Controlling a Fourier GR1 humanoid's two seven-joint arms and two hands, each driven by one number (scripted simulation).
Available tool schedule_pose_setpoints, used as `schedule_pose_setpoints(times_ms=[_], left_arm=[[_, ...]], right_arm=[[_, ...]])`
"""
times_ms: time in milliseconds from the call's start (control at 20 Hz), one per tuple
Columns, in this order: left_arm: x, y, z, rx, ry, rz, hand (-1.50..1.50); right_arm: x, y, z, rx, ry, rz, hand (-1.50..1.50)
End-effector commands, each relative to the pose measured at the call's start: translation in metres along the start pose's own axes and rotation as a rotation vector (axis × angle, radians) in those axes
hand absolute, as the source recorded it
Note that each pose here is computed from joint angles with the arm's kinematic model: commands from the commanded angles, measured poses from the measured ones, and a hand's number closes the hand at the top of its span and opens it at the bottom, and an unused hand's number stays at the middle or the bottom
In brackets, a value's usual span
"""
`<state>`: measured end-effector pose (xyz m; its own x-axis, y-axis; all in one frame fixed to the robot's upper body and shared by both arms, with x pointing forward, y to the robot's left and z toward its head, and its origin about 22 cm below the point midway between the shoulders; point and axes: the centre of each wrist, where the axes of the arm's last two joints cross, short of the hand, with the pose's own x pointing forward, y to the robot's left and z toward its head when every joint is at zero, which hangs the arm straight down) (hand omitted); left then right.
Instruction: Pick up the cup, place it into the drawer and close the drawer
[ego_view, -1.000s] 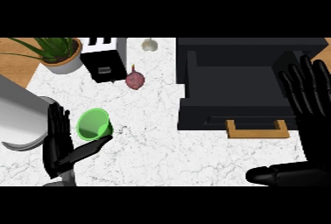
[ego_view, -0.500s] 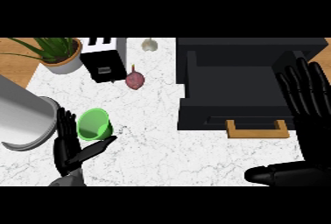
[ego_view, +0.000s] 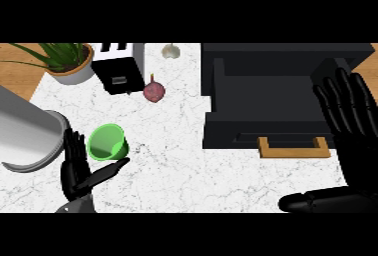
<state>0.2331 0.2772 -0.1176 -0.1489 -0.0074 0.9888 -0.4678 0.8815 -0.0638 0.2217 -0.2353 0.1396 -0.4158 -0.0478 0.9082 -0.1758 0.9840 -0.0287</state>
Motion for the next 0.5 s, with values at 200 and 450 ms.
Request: schedule_pose_setpoints(times_ms=[200,450], left_arm=[[-0.011,0.007,-0.014,-0.032,-0.003,0.007,-1.5],[-0.013,-0.015,-0.011,-0.033,-0.009,0.049,-1.5]], right_arm=[[0.003,-0.008,0.0,-0.012,-0.012,0.004,-1.5],[0.011,-0.006,-0.002,-0.014,-0.014,0.013,-1.5]])
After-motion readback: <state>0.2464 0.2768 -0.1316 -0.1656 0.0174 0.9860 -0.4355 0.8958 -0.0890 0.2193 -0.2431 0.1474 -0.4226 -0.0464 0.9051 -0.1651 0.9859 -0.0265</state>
